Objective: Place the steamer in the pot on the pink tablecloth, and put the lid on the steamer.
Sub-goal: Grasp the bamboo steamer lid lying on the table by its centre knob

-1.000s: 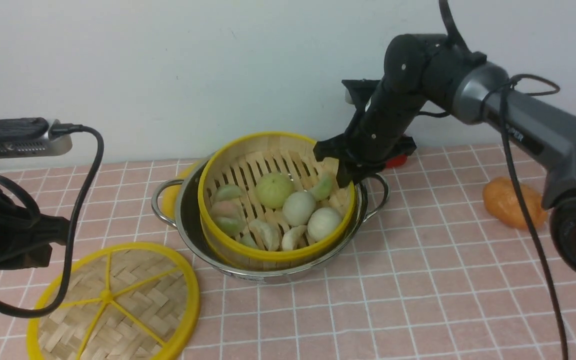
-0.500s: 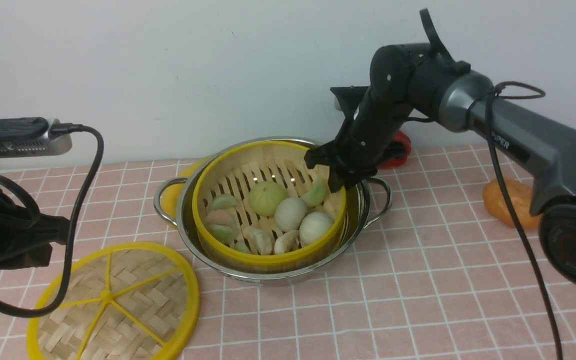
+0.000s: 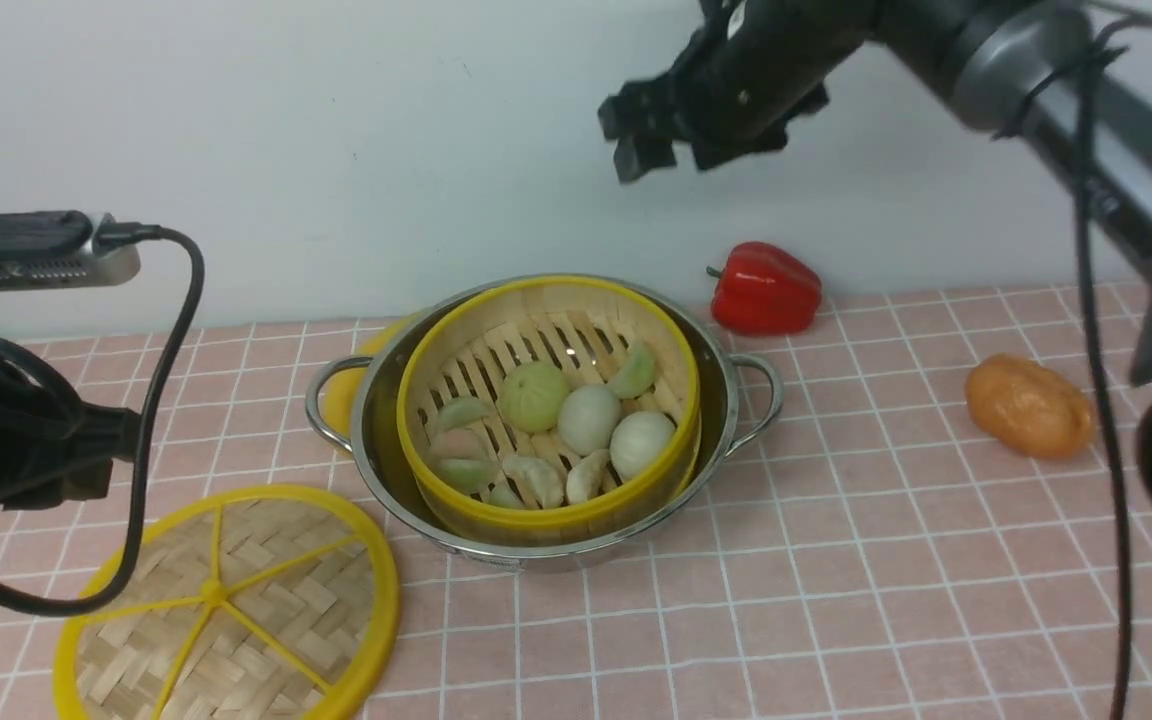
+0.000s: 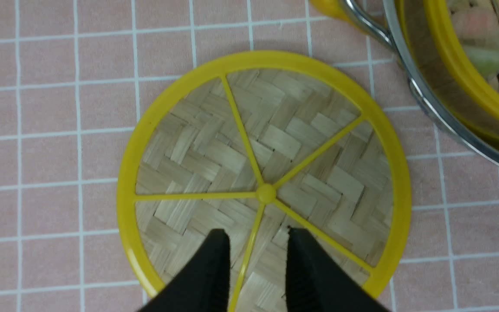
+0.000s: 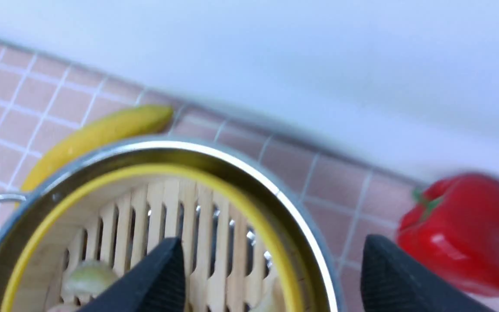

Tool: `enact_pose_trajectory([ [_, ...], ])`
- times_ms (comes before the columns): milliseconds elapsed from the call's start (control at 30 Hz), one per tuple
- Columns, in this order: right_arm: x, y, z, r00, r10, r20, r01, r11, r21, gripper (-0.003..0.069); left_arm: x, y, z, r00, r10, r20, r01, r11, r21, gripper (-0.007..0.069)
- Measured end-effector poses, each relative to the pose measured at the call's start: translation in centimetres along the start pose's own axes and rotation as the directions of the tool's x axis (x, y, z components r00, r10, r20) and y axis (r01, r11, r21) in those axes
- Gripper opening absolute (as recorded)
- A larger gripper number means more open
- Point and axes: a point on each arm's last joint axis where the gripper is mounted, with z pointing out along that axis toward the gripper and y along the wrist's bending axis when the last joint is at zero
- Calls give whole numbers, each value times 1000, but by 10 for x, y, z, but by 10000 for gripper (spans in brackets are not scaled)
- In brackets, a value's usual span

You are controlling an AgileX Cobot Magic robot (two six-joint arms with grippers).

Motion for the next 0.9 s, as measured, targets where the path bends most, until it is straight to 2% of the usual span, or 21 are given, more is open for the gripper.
enact_pose_trajectory([
  [133, -19, 10, -64, 993, -15, 117, 17, 1000, -22, 540, -3, 0, 16, 999, -12, -32, 13, 1000, 11, 252],
  [233, -29, 22, -129, 974, -11, 226, 28, 997, -74, 541, -5, 1, 30, 997, -15, -72, 16, 1000, 12, 267],
  [267, -29, 22, -129, 974, -10, 226, 28, 997, -77, 541, -5, 1, 32, 997, -15, -79, 16, 1000, 12, 269],
  [300, -30, 29, -167, 960, -4, 281, 37, 993, -113, 542, -6, 2, 41, 995, -18, -94, 19, 1000, 11, 272],
  [433, -19, 38, -251, 927, -18, 375, 86, 982, -166, 542, -6, 3, 62, 988, -22, -150, 24, 1000, 12, 274],
  [600, 24, 38, -332, 902, -65, 426, 144, 977, -156, 542, -6, 4, 91, 978, -47, -204, 54, 998, 27, 274],
  [633, 43, 35, -346, 906, -85, 415, 158, 977, -146, 542, -6, 3, 100, 974, -59, -219, 69, 997, 37, 274],
  [733, 68, 30, -362, 911, -99, 401, 166, 977, -136, 542, -5, 2, 110, 969, -67, -239, 82, 995, 55, 274],
  [867, 124, 17, -388, 921, -114, 373, 160, 983, -95, 542, -2, 0, 127, 959, -60, -277, 86, 993, 83, 274],
  [900, 127, 16, -389, 921, -112, 373, 158, 983, -96, 542, -2, 0, 128, 959, -58, -279, 84, 993, 83, 274],
])
